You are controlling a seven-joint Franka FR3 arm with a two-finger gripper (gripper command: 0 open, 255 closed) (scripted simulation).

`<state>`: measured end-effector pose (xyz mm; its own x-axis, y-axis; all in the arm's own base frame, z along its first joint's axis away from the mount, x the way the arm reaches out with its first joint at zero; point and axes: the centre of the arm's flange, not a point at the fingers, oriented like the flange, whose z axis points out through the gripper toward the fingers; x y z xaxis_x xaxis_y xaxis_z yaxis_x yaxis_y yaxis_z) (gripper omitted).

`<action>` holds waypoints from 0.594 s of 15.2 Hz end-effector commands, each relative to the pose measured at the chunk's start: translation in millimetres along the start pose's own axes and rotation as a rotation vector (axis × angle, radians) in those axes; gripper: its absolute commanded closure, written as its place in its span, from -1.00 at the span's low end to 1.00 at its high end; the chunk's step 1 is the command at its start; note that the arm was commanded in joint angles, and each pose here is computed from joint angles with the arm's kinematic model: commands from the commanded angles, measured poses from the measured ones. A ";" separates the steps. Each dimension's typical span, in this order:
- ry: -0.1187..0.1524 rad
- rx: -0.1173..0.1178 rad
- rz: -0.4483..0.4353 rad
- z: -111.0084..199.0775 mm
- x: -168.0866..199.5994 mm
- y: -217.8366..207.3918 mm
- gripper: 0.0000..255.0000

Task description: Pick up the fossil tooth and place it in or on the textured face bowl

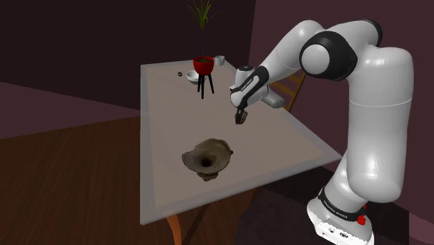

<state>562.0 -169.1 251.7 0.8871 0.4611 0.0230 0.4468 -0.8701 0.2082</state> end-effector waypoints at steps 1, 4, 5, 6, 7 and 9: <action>-0.044 0.035 -0.001 11.2 -4.7 -8.4 -1.00; -0.044 0.035 -0.001 11.2 -4.7 -8.4 -1.00; -0.044 0.035 -0.001 11.2 -4.7 -8.4 -1.00; -0.044 0.035 0.000 12.8 -5.8 -8.1 1.00; -0.044 0.035 0.000 9.9 -3.7 -10.8 1.00; -0.044 0.035 0.000 9.8 -2.9 -9.4 1.00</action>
<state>566.5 -172.1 260.2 0.8907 0.4529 0.0392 0.4338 -0.8726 0.2245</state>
